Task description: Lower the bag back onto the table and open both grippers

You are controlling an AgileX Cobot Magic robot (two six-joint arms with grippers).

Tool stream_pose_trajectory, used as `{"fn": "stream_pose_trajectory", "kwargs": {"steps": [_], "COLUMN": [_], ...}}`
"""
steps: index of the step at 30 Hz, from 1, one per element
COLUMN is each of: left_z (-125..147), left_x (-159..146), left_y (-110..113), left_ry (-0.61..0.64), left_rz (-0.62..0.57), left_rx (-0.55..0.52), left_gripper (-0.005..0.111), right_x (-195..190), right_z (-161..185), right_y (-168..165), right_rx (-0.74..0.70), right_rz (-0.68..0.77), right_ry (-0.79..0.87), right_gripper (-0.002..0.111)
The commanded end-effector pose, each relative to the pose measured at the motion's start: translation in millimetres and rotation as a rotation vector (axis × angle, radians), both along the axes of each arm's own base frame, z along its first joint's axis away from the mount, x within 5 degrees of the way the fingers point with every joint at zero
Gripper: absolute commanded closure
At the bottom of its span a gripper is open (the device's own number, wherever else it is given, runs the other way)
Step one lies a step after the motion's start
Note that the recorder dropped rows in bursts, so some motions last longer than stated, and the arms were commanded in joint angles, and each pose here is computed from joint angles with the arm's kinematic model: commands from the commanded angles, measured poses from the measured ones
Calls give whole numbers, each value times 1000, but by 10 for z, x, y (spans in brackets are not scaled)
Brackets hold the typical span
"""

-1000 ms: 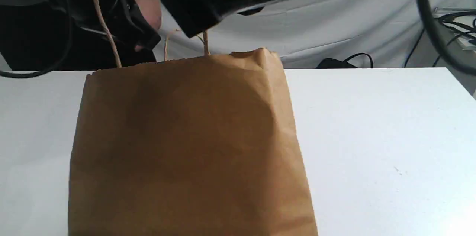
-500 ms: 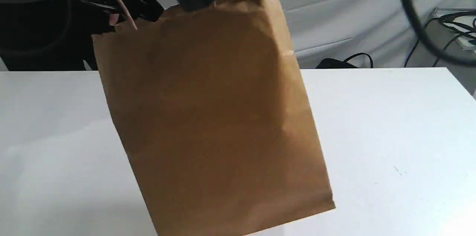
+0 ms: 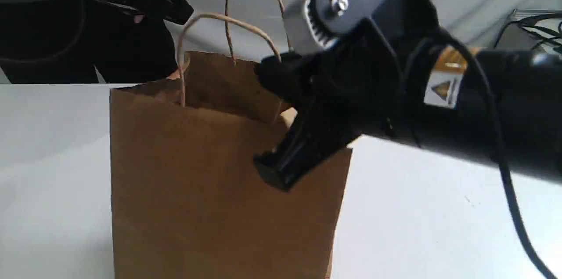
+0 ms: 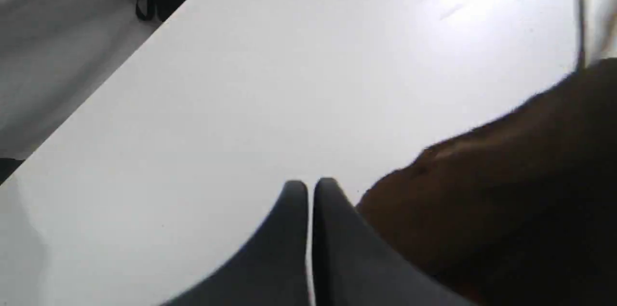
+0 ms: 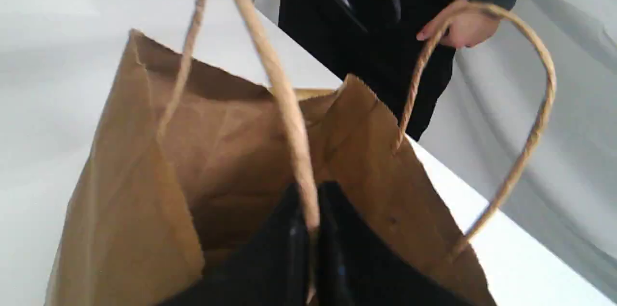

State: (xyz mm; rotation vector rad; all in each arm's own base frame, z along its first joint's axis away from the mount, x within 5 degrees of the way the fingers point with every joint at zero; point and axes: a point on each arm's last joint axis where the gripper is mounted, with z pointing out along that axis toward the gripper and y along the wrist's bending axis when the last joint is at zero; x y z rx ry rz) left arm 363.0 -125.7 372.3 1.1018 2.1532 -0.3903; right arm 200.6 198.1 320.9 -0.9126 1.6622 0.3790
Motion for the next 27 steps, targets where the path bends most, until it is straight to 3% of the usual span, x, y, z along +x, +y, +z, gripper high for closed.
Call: {"fn": "stream_pose_trajectory", "kwargs": {"steps": [1, 19, 22, 27], "left_z": [16, -13, -17, -17], "left_x": [-12, -69, -77, -77], "left_y": [-1, -2, -2, -2], "left_ry": [14, 75, 83, 83], "left_rz": [-1, -32, -36, -36], "left_rx": [-14, 1, 4, 4], "left_gripper": [107, 107, 107, 107], "right_x": [-58, -307, -314, -331], "right_z": [-20, -42, -55, -75], "right_y": [-72, 64, 63, 66], "right_rx": [58, 24, 23, 8], "right_rz": [-28, 79, 79, 86], "right_ry": [25, 109, 131, 152], "right_gripper": [108, 106, 93, 57]}}
